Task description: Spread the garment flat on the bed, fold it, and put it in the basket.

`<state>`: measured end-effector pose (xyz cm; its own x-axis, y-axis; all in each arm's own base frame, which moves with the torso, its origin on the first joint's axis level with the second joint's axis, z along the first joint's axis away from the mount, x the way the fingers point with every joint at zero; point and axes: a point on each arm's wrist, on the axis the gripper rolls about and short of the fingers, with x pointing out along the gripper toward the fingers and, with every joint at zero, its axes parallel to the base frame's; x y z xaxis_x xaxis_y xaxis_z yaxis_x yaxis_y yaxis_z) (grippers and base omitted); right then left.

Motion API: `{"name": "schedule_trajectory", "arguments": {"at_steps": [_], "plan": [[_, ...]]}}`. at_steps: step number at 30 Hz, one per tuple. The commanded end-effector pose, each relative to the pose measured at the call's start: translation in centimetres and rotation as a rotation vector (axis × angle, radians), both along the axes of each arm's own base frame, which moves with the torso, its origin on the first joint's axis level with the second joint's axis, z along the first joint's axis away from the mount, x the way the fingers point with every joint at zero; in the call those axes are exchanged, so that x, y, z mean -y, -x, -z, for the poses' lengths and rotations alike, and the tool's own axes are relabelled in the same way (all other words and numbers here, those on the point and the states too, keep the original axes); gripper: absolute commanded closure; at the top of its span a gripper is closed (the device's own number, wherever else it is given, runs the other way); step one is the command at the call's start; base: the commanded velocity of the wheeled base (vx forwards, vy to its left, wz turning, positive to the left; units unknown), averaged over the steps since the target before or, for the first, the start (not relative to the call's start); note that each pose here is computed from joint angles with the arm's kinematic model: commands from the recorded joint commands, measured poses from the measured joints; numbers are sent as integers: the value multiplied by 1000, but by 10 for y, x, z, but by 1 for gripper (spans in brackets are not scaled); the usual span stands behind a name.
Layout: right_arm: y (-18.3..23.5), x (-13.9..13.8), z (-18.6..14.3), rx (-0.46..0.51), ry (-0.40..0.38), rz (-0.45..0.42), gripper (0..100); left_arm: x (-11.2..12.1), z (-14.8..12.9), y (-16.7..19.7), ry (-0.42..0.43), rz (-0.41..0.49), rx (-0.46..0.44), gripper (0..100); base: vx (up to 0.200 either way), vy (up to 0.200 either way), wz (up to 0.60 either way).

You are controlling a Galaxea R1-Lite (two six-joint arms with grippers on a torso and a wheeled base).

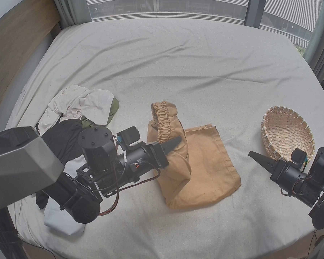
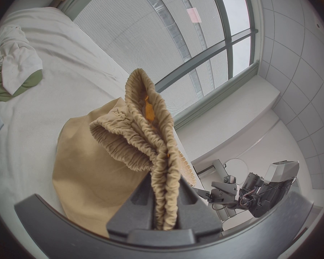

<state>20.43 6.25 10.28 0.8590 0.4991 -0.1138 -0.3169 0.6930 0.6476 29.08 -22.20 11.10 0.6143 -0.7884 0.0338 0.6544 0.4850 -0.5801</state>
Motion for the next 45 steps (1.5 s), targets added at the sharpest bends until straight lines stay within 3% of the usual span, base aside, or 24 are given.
{"name": "schedule_trajectory", "arguments": {"at_steps": [1, 13, 26, 27, 38, 45], "plan": [[-1, 0, 0, -3, -2, -1, 0, 13, 6, 1, -4, 32, -5, 100, 0, 0, 0], [-1, 0, 0, -14, -26, 5, 0, 36, 25, -19, -16, 53, -21, 100, 0, 0, 0], [-1, 1, 0, -15, -29, 8, 0, 38, 28, -23, -24, 67, -31, 100, 0, 0, 0], [-1, 1, 0, -14, -29, 8, 0, 38, 28, -23, -27, 67, -35, 0, 0, 0, 0], [-1, 1, 0, -15, -31, 7, 0, 41, 24, -26, -18, 58, -23, 0, 0, 0, 0], [0, 0, 1, -21, -30, 3, 0, 56, 30, -21, -46, 91, -46, 0, 0, 0, 0]]}}
